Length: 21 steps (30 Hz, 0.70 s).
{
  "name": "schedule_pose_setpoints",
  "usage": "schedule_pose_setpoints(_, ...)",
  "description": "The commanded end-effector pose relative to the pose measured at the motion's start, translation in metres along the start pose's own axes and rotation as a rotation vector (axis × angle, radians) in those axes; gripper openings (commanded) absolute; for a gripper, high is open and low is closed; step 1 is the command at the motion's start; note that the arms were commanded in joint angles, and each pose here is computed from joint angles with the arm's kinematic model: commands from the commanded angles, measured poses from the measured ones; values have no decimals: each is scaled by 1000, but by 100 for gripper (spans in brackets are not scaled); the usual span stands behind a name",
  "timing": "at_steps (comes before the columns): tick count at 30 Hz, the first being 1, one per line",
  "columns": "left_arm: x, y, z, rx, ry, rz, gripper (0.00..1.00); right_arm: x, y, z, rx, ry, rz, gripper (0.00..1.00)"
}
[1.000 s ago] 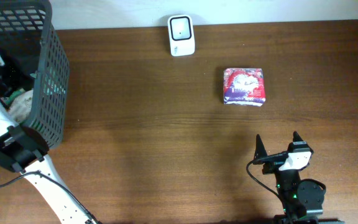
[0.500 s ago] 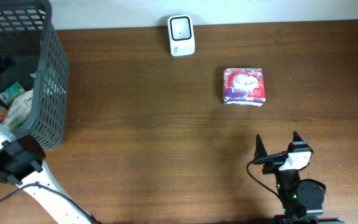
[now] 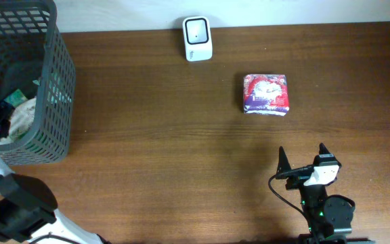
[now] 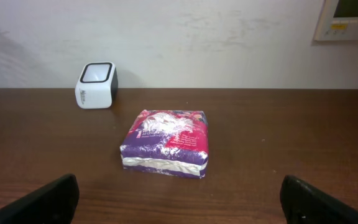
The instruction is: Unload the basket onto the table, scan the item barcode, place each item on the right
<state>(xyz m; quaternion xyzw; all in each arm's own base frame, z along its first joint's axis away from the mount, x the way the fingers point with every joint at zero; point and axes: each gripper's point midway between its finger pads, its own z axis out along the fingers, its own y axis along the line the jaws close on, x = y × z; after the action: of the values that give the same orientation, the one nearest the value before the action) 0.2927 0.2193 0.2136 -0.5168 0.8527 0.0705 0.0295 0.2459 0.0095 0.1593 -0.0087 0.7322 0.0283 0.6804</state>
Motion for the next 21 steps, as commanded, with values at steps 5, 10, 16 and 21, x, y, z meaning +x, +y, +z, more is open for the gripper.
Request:
schedule_pose_setpoints(5, 2, 45, 15, -107, 47, -176, 0, 3, 0, 0, 1, 5, 4, 99)
schedule_pose_setpoints(10, 14, 56, 3, -96, 29, -189, 0, 3, 0, 0, 1, 5, 4, 99)
schedule_pose_setpoints(16, 41, 71, -9, -93, 16, -287, 0, 3, 0, 0, 1, 5, 4, 99)
schedule_pose_setpoints(21, 62, 57, -19, 31, 61, -293, 0, 3, 0, 0, 1, 5, 4, 99)
